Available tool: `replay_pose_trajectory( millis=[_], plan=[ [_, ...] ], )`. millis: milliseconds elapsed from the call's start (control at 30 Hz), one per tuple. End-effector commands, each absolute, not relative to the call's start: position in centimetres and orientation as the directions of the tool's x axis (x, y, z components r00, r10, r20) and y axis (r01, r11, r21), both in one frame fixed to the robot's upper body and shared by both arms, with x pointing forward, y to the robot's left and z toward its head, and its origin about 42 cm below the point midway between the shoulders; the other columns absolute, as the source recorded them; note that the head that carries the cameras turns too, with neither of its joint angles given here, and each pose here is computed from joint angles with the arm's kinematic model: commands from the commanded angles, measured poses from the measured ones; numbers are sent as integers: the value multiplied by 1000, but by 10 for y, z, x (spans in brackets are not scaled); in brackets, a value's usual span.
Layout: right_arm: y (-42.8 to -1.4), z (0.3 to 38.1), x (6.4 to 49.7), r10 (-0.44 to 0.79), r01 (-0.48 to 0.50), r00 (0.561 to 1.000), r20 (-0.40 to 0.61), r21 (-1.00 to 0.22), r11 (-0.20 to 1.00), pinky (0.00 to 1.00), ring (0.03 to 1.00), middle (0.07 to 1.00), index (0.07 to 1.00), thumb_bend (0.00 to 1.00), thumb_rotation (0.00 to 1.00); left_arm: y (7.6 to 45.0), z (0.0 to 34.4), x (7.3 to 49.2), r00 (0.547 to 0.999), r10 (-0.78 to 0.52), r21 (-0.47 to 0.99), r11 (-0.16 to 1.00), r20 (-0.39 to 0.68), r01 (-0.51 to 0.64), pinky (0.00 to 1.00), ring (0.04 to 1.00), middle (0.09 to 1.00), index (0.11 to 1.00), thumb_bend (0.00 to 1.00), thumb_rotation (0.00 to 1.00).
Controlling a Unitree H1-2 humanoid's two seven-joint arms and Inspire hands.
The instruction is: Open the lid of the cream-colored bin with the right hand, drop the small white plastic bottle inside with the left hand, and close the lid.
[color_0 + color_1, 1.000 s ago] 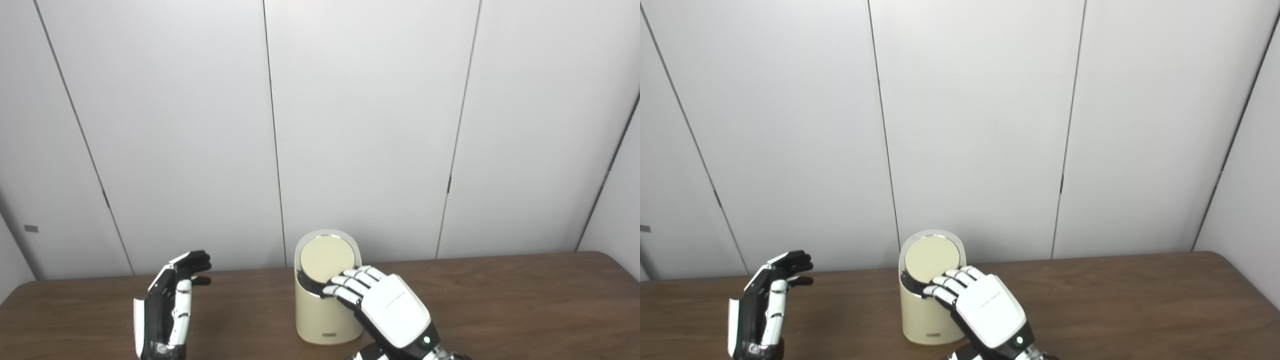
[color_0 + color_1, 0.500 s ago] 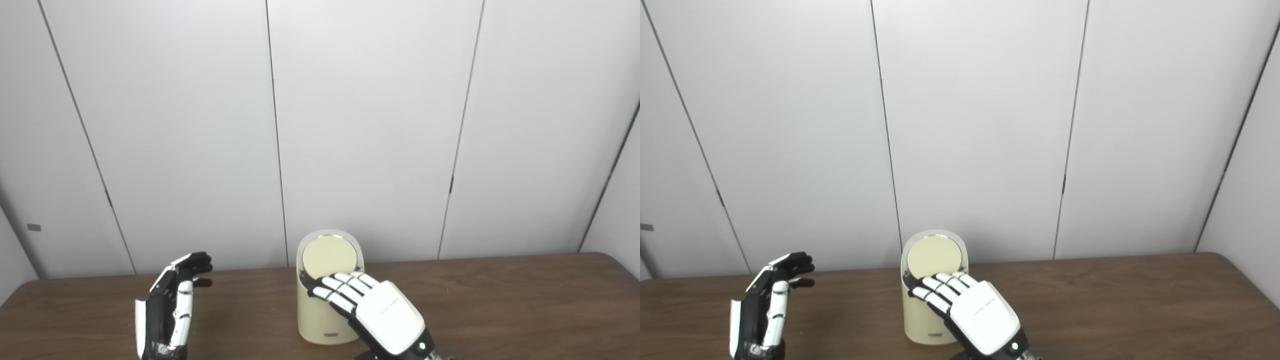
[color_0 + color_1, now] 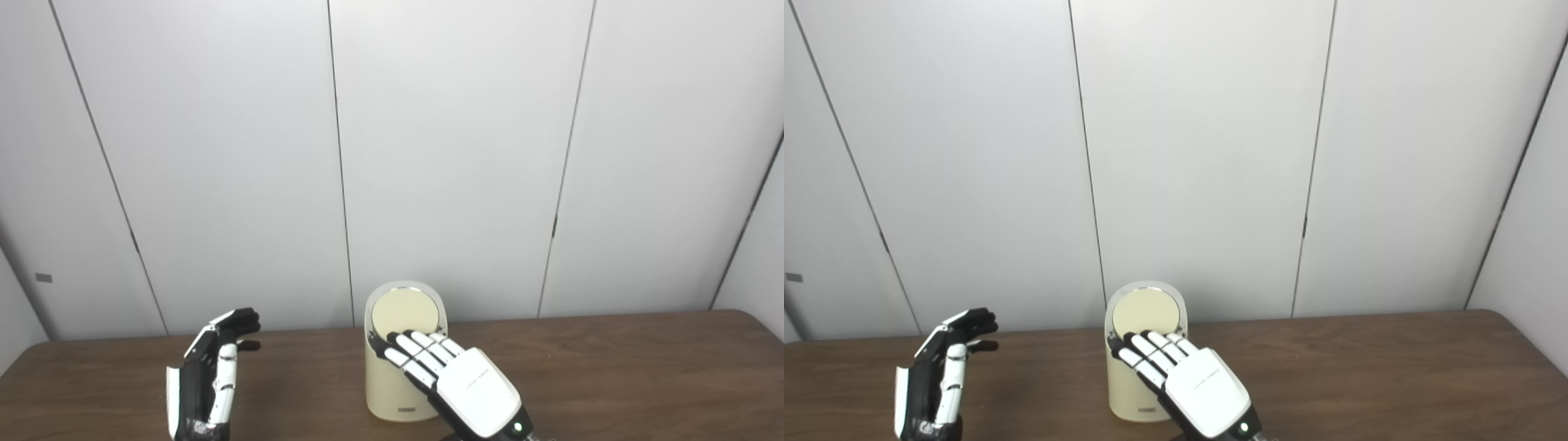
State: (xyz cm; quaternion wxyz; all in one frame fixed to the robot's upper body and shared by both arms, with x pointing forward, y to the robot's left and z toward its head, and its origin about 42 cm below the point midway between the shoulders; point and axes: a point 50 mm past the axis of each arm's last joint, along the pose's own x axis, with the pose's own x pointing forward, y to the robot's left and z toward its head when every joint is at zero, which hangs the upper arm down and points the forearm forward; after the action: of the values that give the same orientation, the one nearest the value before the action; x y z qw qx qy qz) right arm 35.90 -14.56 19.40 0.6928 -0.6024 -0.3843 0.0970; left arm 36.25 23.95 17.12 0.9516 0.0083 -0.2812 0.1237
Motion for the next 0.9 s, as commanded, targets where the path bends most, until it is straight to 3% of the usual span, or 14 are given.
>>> replay_pose_trajectory(
  millis=[0, 767, 867],
  plan=[
    [-144, 204, 364, 588, 348, 679, 438, -898, 268, 862, 965, 982, 964, 835, 741, 237, 190, 371, 773, 208, -52, 974, 599, -222, 576, 679, 689, 678, 243, 732],
    [-146, 203, 364, 565, 342, 694, 445, -895, 285, 907, 997, 1000, 983, 866, 726, 236, 191, 372, 773, 208, -55, 974, 600, -219, 575, 674, 686, 675, 246, 730],
    [-147, 202, 365, 535, 398, 651, 538, -843, 362, 778, 898, 909, 877, 888, 663, 236, 191, 372, 774, 207, -58, 975, 599, -216, 576, 676, 686, 676, 242, 730]
  ],
)
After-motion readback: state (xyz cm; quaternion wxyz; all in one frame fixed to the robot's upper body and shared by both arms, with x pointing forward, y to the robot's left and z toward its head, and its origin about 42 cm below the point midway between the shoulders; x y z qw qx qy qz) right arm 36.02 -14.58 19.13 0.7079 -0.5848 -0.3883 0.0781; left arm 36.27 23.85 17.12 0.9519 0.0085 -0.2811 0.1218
